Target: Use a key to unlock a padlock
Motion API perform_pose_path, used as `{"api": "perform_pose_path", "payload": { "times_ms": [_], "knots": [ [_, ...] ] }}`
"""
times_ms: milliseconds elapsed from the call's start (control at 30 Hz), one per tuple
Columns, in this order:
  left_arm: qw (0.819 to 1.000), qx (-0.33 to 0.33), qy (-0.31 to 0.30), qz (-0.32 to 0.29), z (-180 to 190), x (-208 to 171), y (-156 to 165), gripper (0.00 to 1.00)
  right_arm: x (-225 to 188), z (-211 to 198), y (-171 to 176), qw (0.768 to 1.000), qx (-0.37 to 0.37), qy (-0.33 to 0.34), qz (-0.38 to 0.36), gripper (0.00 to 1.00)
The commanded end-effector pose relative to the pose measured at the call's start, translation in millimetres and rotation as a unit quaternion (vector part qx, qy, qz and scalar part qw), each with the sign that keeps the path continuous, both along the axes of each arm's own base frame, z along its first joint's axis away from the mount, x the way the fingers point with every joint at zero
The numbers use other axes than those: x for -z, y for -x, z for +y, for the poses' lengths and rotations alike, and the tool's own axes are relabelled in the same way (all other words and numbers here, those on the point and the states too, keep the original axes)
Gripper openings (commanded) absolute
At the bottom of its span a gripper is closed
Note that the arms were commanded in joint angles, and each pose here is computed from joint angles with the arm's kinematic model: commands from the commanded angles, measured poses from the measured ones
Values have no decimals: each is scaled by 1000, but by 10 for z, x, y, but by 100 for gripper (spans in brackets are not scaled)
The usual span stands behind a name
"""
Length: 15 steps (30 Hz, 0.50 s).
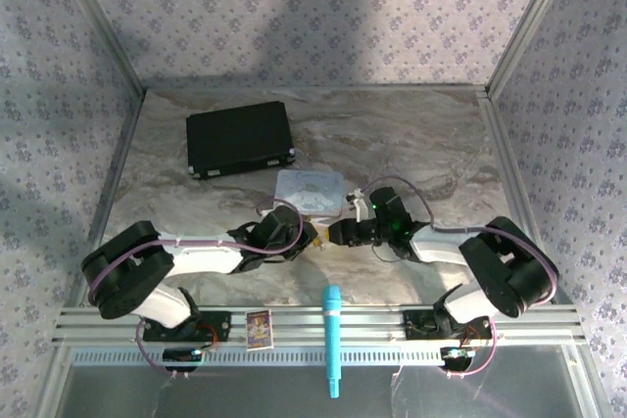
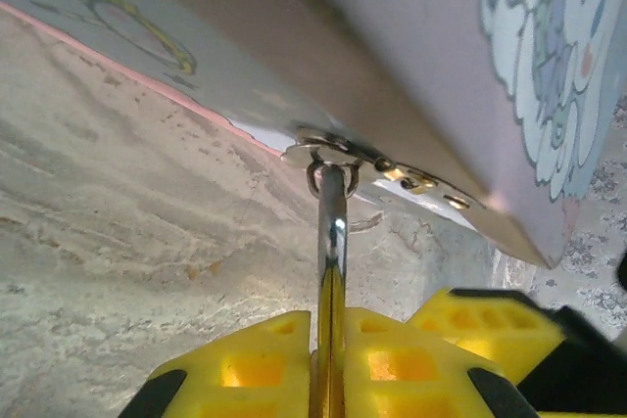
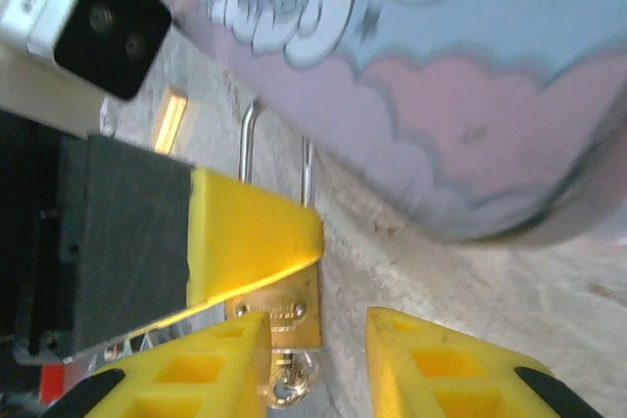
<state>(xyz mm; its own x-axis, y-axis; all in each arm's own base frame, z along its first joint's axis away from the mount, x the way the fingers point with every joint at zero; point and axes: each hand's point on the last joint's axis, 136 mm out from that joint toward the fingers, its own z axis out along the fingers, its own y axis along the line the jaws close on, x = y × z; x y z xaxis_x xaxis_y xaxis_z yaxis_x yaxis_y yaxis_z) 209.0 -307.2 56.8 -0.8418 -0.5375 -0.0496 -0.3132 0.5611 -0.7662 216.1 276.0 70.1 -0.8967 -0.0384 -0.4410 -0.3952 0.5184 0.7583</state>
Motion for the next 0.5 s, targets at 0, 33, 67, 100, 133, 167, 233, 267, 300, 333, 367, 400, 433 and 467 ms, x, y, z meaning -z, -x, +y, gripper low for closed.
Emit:
{"api": "perform_pose_path", "payload": {
  "times_ms": [0, 33, 67, 100, 133, 167, 233, 267, 300, 333, 367, 400, 433, 467],
  "knots": [
    [1000, 17, -8, 11, 13, -3, 99, 0, 60, -67, -22, 999, 18, 26, 4, 32],
    [1000, 18, -7, 11, 5, -16, 96, 0, 53, -70, -21, 999, 19, 25, 2, 32],
    [1000, 19, -6, 9, 1, -30, 93, 0, 39, -76, -22, 1000, 21, 24, -1, 32],
    [1000, 20, -10, 9, 8, -18, 95, 0, 17, -79, -22, 999, 22, 23, -4, 33],
    [1000, 21, -14, 10, 16, -12, 96, 0, -1, -89, -26, 999, 25, 23, -7, 33],
    [1000, 19, -19, 13, 38, 9, 99, 0, -35, -96, -21, 999, 26, 22, -11, 35],
    [1000, 13, -17, 18, 78, 50, 114, 0, -131, -71, 4, 999, 8, 25, -40, 41],
    [1000, 9, -13, 20, 94, 62, 114, 0, -148, -44, 49, 998, -5, 35, -47, 45],
    [1000, 7, -10, 21, 99, 68, 112, 0, -167, 3, 105, 997, -22, 49, -56, 45],
    [1000, 8, -9, 21, 97, 60, 108, 0, -162, 7, 114, 996, -23, 67, -62, 46],
    [1000, 13, -14, 20, 103, 52, 107, 0, -142, -29, 97, 994, -13, 88, -66, 47],
    [999, 17, -24, 15, 118, 37, 99, 0, -137, -79, 60, 993, 2, 102, -67, 49],
    [999, 23, -38, 12, 139, 30, 96, 0, -146, -127, 17, 991, 16, 111, -68, 52],
    [998, 35, -59, 7, 167, 21, 95, 0, -165, -203, -48, 989, 38, 127, -71, 57]
  ]
}}
